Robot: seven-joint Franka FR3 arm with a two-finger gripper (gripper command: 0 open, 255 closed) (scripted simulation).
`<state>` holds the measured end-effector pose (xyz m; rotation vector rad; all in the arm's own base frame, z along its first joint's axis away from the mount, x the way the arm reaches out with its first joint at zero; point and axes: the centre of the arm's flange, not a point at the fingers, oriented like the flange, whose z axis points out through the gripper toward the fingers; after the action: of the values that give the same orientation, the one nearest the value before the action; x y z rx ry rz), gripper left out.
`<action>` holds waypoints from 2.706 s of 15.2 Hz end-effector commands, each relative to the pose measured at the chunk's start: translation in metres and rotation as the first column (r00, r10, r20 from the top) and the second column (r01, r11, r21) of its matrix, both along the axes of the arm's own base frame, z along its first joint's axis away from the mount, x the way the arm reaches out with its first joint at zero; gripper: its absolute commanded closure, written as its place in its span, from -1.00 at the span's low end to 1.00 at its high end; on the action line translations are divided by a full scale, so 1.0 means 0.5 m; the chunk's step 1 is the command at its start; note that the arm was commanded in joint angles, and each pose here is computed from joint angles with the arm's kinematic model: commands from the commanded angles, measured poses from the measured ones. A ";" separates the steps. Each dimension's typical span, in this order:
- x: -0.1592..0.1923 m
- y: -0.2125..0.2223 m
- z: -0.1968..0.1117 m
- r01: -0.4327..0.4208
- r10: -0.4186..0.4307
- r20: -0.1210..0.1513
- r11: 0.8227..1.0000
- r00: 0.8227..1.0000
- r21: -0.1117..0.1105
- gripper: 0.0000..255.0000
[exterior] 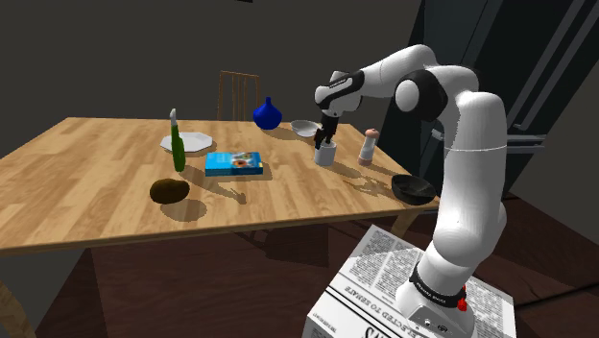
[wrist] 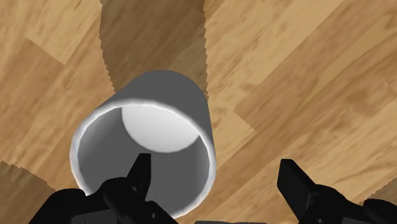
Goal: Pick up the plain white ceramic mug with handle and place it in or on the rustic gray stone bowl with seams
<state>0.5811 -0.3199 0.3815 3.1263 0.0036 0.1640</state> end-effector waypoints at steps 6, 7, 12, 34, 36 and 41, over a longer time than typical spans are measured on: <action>0.010 -0.006 -0.068 0.000 0.000 0.001 1.000 1.000 0.001 -1.00; 0.010 -0.006 -0.068 0.000 0.000 0.001 1.000 1.000 0.001 -1.00; 0.010 -0.006 -0.068 0.000 0.000 0.001 1.000 1.000 0.001 -1.00; 0.010 -0.006 0.048 0.000 0.000 0.001 1.000 1.000 0.001 1.00; 0.010 -0.006 0.069 0.000 0.000 0.001 1.000 1.000 0.001 1.00; 0.010 -0.006 0.122 0.000 0.000 0.001 1.000 1.000 0.001 1.00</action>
<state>0.5865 -0.3235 0.4378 3.1271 0.0035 0.1656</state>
